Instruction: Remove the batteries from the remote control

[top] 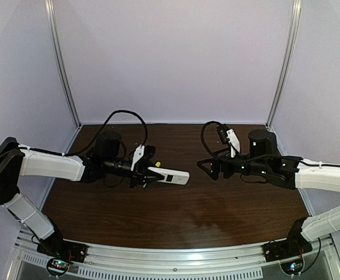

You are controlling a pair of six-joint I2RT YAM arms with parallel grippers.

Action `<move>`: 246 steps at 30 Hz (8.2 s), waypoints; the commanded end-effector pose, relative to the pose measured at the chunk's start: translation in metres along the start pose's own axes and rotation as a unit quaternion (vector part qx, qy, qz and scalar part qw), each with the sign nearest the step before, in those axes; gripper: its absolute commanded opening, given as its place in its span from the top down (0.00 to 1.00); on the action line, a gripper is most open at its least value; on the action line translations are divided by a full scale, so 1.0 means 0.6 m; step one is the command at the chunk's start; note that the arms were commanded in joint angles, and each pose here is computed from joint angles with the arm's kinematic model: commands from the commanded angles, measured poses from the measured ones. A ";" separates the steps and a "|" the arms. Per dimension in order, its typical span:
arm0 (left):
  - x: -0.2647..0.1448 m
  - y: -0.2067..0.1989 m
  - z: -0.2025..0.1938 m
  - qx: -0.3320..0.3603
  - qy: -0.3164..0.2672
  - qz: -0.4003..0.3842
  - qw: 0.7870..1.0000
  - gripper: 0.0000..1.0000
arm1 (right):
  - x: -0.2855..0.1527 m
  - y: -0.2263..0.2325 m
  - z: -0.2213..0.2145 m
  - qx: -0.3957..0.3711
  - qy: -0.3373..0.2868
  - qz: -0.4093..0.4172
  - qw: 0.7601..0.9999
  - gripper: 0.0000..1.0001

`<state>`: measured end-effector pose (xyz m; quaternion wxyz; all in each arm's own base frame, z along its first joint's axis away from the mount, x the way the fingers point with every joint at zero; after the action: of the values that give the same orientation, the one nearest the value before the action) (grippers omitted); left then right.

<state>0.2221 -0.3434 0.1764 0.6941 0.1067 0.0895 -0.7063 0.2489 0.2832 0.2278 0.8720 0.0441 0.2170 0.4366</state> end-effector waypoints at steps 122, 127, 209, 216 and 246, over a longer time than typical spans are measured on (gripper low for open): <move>-0.091 0.073 0.030 -0.429 -0.107 0.024 0.896 1.00 | 0.190 0.069 0.013 0.096 -0.010 0.185 0.978 0.50; -0.089 0.072 0.028 -0.431 -0.105 0.022 0.896 1.00 | 0.194 0.064 0.014 0.097 -0.010 0.178 0.979 0.52; -0.072 -0.077 -0.060 -0.546 -0.172 -0.070 0.817 1.00 | 0.124 0.140 -0.125 0.136 0.063 0.016 0.989 0.20; -0.070 -0.081 -0.062 -0.557 -0.172 -0.081 0.808 1.00 | 0.125 0.123 -0.145 0.145 0.087 -0.043 0.985 0.19; -0.058 -0.088 -0.026 -0.511 -0.146 -0.069 0.844 1.00 | 0.145 0.167 -0.172 0.156 0.120 -0.024 0.980 0.40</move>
<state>0.1731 -0.2971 0.1272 0.6067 -0.3937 0.4265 -0.5431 0.1833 0.3939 0.1317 0.8317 0.1393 0.3850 0.3752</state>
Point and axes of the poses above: each gripper's point midway between its finger pads, its own x axis out along the fingers, its own y axis along the line the jaws close on, z = x × y, the point moved 2 cm from there along -x, back along the fingers, and after that the axes turned 3 degrees about -x, right-handed, at the moved point
